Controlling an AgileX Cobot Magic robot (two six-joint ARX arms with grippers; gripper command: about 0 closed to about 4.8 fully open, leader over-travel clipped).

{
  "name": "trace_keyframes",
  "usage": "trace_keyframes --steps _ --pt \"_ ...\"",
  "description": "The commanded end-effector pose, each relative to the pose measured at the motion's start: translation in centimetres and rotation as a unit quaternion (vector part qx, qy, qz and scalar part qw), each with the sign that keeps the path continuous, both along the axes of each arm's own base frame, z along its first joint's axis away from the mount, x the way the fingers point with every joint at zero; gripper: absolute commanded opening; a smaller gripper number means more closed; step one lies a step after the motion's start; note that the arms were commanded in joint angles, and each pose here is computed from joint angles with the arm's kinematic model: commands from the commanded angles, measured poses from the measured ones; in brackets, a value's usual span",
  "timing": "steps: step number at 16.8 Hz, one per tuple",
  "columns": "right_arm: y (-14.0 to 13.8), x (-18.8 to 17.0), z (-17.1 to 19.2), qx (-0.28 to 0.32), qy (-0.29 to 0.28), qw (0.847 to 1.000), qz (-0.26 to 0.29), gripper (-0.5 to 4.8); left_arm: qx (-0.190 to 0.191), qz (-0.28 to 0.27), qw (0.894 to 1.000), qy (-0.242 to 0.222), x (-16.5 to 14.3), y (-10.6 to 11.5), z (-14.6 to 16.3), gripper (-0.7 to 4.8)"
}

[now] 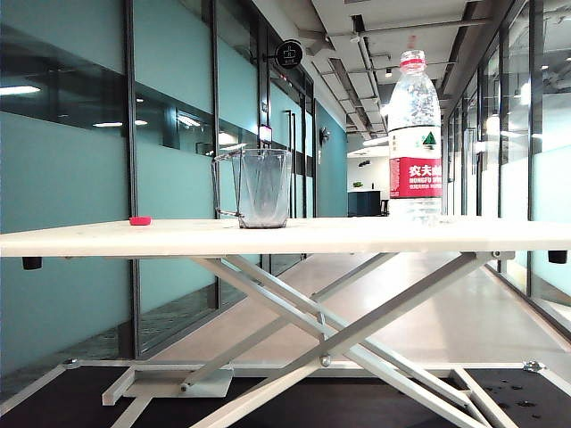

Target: Pick up the mineral water bottle on the table and pour water into the mug until it's half full.

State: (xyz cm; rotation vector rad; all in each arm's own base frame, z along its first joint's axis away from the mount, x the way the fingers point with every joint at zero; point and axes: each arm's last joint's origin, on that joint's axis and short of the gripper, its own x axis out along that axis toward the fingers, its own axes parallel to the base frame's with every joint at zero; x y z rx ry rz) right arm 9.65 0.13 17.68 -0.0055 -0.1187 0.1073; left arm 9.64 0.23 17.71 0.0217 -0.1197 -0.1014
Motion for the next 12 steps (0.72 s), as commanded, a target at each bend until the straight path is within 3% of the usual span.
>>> trace_keyframes --steps 1,6,8,9,10,12 --pt "0.0 0.0 0.1 0.001 -0.005 1.0 0.0 -0.01 -0.003 -0.001 1.0 -0.006 0.0 0.0 0.2 -0.05" --pt "0.0 0.0 0.0 0.002 -0.005 1.0 0.0 -0.01 -0.002 -0.007 1.0 -0.006 0.0 0.0 0.2 -0.05" --pt "0.1 0.0 0.0 0.0 -0.002 1.0 0.019 -0.01 0.01 -0.101 0.995 -0.005 -0.1 -0.6 0.2 -0.05" --pt "0.4 0.0 -0.2 -0.005 0.007 0.998 0.062 -0.01 0.024 -0.203 0.979 -0.004 -0.4 -1.1 0.1 -0.05" --pt "0.6 -0.1 -0.4 -0.007 0.018 0.995 0.097 -0.01 0.037 -0.27 0.962 -0.005 -0.6 -1.5 0.1 -0.05" --pt "0.9 -0.2 -0.7 -0.01 0.031 0.988 0.15 -0.01 0.044 -0.315 0.948 -0.005 -0.8 -1.7 0.1 -0.05"
